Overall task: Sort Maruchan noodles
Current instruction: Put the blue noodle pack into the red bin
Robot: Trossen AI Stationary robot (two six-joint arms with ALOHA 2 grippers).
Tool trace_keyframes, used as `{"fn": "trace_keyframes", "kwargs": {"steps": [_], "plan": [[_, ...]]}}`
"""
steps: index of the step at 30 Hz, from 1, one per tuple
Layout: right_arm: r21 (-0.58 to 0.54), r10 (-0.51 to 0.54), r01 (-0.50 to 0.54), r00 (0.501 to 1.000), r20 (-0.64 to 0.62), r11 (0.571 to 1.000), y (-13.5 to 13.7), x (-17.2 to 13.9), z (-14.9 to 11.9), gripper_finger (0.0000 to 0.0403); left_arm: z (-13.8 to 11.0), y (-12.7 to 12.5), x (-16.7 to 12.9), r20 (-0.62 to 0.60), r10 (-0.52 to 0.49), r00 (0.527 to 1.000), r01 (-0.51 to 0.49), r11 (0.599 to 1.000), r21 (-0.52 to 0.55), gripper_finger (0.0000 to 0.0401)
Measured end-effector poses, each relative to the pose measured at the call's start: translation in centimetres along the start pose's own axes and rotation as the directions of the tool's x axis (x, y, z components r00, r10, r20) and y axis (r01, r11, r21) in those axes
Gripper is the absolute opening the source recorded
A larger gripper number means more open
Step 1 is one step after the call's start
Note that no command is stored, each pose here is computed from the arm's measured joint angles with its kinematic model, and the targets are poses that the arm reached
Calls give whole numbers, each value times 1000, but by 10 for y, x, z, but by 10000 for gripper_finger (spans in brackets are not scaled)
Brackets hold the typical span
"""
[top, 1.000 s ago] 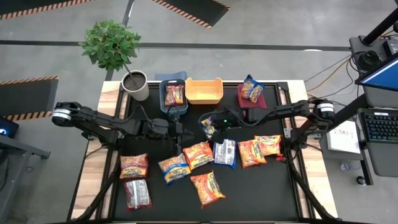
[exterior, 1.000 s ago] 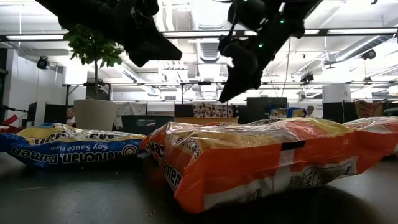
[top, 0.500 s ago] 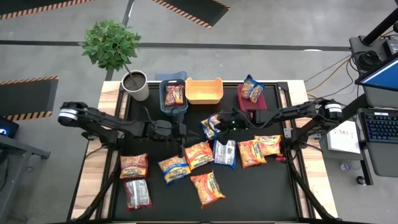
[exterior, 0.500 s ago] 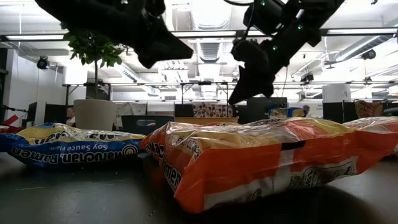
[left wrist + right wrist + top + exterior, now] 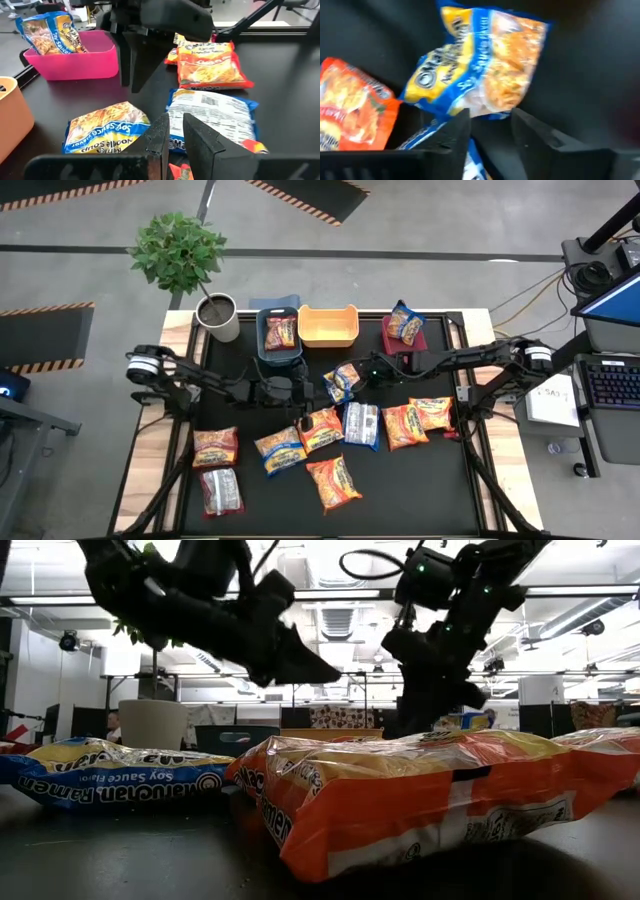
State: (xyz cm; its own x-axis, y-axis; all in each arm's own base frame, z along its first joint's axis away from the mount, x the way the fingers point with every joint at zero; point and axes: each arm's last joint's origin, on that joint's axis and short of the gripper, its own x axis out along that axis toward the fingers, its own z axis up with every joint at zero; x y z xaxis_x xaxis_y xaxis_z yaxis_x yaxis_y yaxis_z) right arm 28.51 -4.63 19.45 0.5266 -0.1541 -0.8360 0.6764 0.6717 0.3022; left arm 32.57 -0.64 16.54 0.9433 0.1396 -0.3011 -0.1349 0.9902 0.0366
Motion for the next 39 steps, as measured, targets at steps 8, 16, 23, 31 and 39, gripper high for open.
{"fn": "trace_keyframes", "kwargs": {"steps": [8, 16, 23, 31, 39], "plan": [[71, -58, 53, 996, 69, 996, -1, 4, -6, 244, -10, 12, 22, 14, 44, 999, -44, 999, -16, 39], [173, -36, 9, 988, 153, 985, -4, 12, -9, 285, -22, 19, 43, -26, 68, 997, -69, 997, -17, 39], [260, -43, -3, 985, 169, 966, 3, 15, -23, 295, -38, 28, 50, -71, 98, 993, -100, 995, -23, 39], [293, -93, 38, 980, 176, 955, 5, 22, -30, 293, -53, 28, 52, -163, 97, 982, -106, 993, -43, 39], [289, -67, 5, 977, 204, 957, 8, 34, -28, 297, -63, 28, 48, -218, 95, 971, -111, 992, -61, 39]]}}
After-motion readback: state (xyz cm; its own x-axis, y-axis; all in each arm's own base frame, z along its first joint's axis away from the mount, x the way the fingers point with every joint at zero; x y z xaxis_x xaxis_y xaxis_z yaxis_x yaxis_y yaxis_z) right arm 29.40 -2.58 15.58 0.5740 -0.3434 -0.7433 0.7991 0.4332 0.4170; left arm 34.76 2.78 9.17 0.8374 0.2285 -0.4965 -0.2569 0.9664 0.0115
